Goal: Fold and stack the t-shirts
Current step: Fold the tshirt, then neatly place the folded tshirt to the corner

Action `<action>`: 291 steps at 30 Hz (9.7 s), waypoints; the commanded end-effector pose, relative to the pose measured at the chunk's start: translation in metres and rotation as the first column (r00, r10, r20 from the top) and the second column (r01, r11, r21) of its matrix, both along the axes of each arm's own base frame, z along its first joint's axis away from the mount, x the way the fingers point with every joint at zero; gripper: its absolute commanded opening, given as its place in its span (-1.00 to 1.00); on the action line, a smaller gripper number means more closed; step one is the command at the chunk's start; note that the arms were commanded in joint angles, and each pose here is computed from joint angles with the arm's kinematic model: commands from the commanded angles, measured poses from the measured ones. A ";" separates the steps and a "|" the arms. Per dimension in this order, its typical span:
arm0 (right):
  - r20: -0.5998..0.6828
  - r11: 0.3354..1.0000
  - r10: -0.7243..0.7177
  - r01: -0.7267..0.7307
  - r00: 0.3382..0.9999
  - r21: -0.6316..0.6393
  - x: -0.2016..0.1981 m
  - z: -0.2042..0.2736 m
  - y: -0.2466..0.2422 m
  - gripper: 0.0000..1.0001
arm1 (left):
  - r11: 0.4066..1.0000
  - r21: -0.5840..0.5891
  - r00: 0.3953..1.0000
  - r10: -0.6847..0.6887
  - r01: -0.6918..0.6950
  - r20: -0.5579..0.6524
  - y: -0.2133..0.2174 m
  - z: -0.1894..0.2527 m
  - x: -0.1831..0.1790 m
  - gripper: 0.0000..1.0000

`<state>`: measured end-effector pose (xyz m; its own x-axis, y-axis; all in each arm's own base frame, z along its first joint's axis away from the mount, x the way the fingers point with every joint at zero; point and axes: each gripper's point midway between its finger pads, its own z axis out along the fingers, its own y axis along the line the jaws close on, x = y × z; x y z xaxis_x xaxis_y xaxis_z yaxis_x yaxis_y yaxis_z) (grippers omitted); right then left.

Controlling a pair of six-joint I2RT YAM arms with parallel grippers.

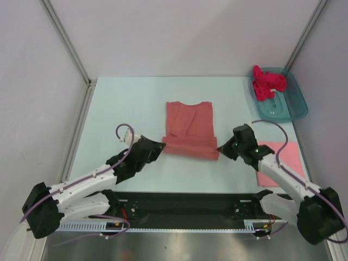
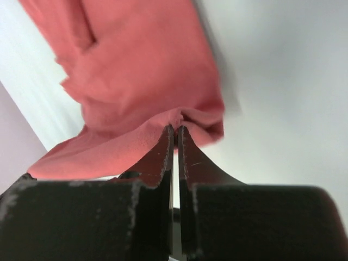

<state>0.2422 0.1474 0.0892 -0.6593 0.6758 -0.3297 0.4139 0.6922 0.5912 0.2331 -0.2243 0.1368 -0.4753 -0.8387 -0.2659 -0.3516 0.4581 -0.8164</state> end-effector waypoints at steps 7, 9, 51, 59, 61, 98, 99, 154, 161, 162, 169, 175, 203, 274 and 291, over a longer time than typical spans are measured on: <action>0.182 0.996 0.084 -0.089 0.980 0.020 0.133 0.067 0.021 -1.00 | 0.998 0.065 0.988 -0.009 -0.001 0.154 0.009 0.065 0.111 -0.99; 0.175 0.994 0.098 -0.105 0.980 0.030 0.152 0.067 0.021 -1.00 | 0.997 0.079 0.993 0.000 -0.010 0.121 0.016 0.053 0.131 -0.99; 0.200 0.977 0.067 -0.105 0.978 0.186 0.329 0.005 0.000 -0.94 | 0.999 0.002 0.996 -0.037 0.037 0.075 0.016 -0.019 0.349 -0.99; 0.273 0.975 0.152 -0.189 0.950 0.117 0.360 -0.003 -0.023 -0.22 | 0.991 0.118 0.992 -0.069 0.056 0.109 0.047 -0.027 0.367 -0.81; 0.317 0.974 0.174 -0.211 0.932 0.087 0.361 0.013 -0.037 -0.07 | 0.971 0.226 0.988 -0.104 0.077 0.114 0.060 -0.004 0.375 -0.66; 0.383 0.949 0.165 -0.252 0.909 0.190 0.386 -0.029 -0.008 -0.59 | 0.913 0.053 0.876 -0.405 0.406 0.262 -0.019 -0.033 0.374 -0.19; 0.431 0.950 0.180 -0.269 0.884 0.156 0.384 0.007 -0.010 -0.57 | 0.904 0.058 0.870 -0.423 0.423 0.254 -0.020 -0.030 0.360 -0.19; 0.277 0.980 0.187 -0.161 0.942 -0.115 0.102 0.067 -0.052 0.57 | 0.978 -0.183 0.995 -0.093 0.100 0.047 -0.124 -0.065 0.075 0.34; 0.306 0.979 0.197 -0.172 0.931 -0.107 0.107 0.095 -0.049 0.62 | 0.972 -0.230 0.993 0.028 -0.054 -0.115 -0.175 -0.108 0.093 0.36; 0.313 0.980 0.192 -0.166 0.930 -0.107 0.109 0.099 -0.051 0.62 | 0.961 -0.263 0.991 0.057 -0.087 -0.121 -0.180 -0.104 0.099 0.34; 0.327 0.984 0.174 -0.157 0.929 -0.078 0.117 0.108 -0.053 0.64 | 0.933 -0.186 0.938 0.264 -0.307 -0.223 -0.158 -0.132 0.112 0.23; 0.325 0.986 0.169 -0.158 0.931 -0.062 0.125 0.109 -0.055 0.65 | 0.918 -0.160 0.909 0.312 -0.364 -0.276 -0.166 -0.152 0.120 0.11; 0.227 0.864 0.466 -0.495 0.855 0.091 0.193 0.027 -0.017 0.99 | 0.964 -0.148 0.974 0.211 -0.220 -0.079 -0.146 -0.063 0.152 -0.99; 0.215 0.887 -0.338 0.387 0.916 -0.252 0.050 0.015 -0.134 -1.00 | 0.484 -0.315 0.577 -0.677 0.816 0.457 -0.188 -0.003 -0.082 0.13; 0.252 0.712 -0.603 0.654 0.757 -0.257 0.011 0.064 -0.188 -1.00 | 0.556 0.167 0.419 -0.762 0.814 0.495 -0.138 0.084 -0.115 0.45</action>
<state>0.2566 -0.0178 0.1303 -0.1830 0.7544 -0.6304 0.6736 0.5632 0.4785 0.1041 -0.3731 0.2266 -0.8612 -0.2048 -0.4651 0.4545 0.0993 -0.8852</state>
